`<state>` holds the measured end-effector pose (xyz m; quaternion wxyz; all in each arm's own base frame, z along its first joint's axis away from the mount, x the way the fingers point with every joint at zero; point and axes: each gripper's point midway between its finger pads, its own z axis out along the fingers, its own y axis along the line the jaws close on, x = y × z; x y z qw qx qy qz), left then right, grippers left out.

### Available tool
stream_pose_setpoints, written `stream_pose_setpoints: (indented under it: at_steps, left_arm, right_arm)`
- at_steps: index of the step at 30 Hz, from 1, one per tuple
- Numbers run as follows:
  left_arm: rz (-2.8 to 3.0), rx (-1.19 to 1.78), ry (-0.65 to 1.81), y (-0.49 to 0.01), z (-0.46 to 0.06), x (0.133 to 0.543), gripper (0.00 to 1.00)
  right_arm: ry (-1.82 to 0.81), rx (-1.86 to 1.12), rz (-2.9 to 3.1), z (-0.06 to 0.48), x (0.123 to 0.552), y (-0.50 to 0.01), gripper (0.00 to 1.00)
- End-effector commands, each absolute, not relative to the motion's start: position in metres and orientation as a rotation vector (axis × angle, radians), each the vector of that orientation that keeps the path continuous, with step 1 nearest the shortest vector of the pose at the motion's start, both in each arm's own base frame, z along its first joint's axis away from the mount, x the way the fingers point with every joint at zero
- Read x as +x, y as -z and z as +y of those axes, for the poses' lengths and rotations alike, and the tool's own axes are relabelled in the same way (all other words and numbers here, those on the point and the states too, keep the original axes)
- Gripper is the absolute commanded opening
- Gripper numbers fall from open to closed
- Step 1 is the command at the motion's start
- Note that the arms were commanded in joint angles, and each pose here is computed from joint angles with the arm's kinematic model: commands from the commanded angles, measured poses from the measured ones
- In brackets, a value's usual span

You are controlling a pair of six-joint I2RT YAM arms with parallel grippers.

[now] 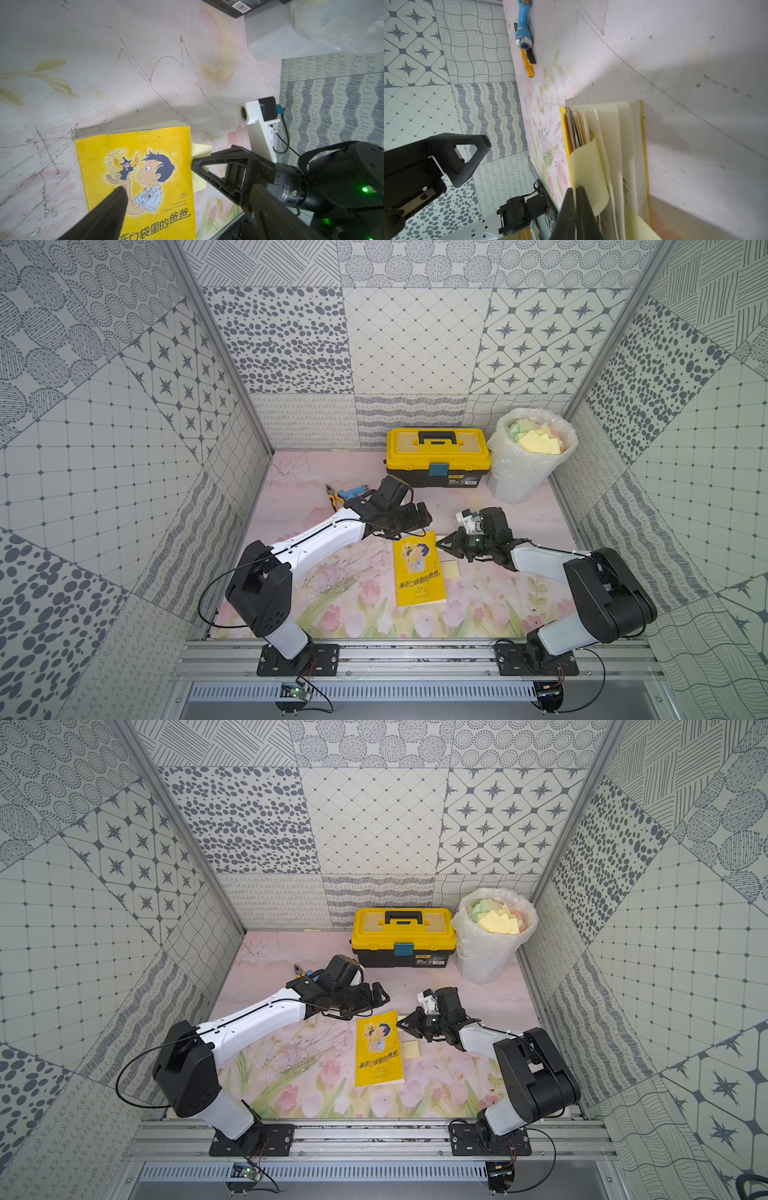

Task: Peel off the used sticky note
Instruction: Open the book at the center of the board.

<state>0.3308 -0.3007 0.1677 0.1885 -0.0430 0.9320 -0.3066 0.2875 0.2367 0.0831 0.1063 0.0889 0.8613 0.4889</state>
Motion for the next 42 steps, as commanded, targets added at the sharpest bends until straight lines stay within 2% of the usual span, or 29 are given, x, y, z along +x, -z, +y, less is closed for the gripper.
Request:
stream_pose_setpoints:
  at_steps: [1,15,30,35,42]
  left_arm:
    - [2.645,-0.048,0.861,-0.172,-0.300,0.321,0.97]
    - [2.679,-0.022,0.900,-0.163,-0.300,0.320,0.97]
    - [2.744,-0.203,1.002,-0.134,-0.284,0.341,0.97]
    - [2.781,-0.199,0.967,-0.122,-0.285,0.346,0.89]
    - [2.844,-0.176,0.843,-0.108,-0.277,0.347,0.73]
  right_arm:
    - [-1.470,0.205,2.492,0.250,0.290,-0.099,0.04]
    - [-1.508,0.137,2.482,0.277,0.287,-0.120,0.04]
    - [-1.602,0.130,2.458,0.304,0.286,-0.136,0.04]
    - [-1.606,0.117,2.466,0.311,0.284,-0.136,0.05]
    - [-1.604,0.109,2.478,0.316,0.283,-0.133,0.05]
